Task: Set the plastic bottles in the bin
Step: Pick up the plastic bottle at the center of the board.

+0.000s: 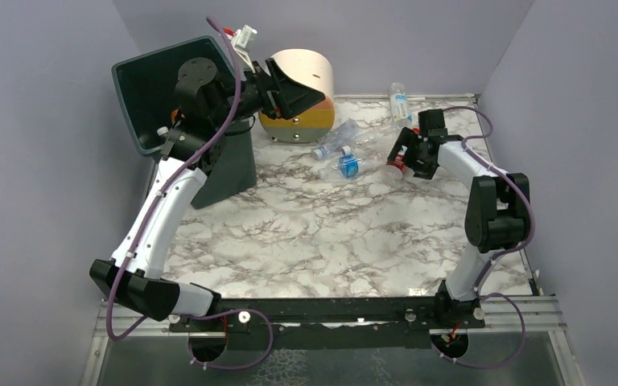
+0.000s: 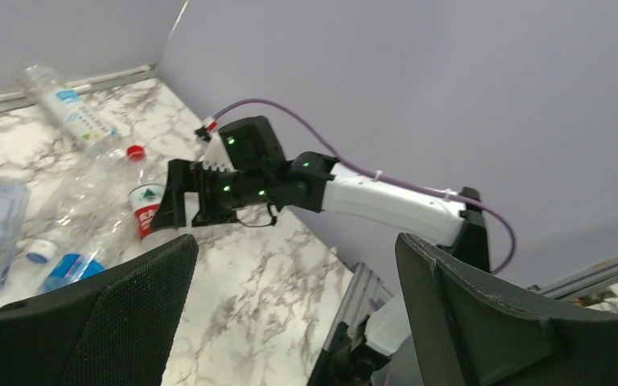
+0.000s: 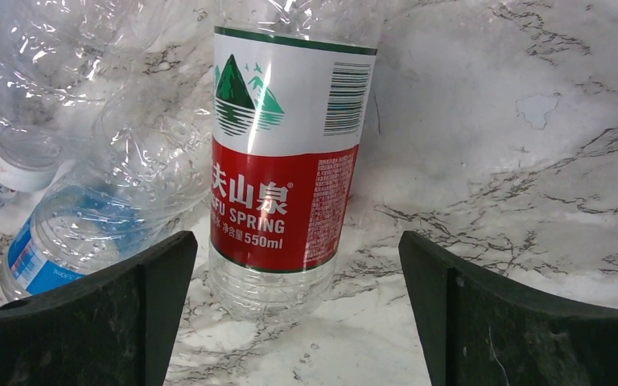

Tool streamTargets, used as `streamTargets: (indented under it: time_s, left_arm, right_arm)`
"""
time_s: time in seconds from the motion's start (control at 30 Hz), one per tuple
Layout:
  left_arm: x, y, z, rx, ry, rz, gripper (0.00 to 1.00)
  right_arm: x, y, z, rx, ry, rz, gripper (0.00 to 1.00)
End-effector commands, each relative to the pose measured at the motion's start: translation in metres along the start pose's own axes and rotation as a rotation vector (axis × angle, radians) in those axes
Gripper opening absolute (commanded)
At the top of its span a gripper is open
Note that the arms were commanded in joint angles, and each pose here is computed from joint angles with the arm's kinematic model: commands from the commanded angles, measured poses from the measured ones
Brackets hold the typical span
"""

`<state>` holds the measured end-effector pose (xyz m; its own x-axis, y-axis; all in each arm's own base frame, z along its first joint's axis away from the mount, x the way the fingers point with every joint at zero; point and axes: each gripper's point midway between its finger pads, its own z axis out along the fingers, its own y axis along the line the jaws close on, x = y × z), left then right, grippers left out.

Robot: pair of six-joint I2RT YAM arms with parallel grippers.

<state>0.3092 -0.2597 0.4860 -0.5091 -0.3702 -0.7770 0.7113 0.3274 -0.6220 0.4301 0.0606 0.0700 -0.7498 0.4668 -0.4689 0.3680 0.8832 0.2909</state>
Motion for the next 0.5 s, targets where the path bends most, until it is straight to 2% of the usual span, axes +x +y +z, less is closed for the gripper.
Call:
streamTargets:
  time_s: [0.0, 0.33, 0.47]
  left_arm:
    - [0.026, 0.032, 0.008, -0.120, 0.056, 0.065, 0.99]
    - [0.046, 0.032, 0.024, -0.111, 0.098, 0.070, 0.99]
    - [0.050, 0.033, 0.029, -0.107, 0.110, 0.065, 0.99]
  right_arm:
    - [0.003, 0.005, 0.009, -0.030, 0.001, 0.029, 0.98]
    - [0.026, 0.004, 0.025, -0.071, 0.055, 0.033, 0.92]
    - [0.032, 0.004, 0.032, -0.079, 0.075, 0.034, 0.85]
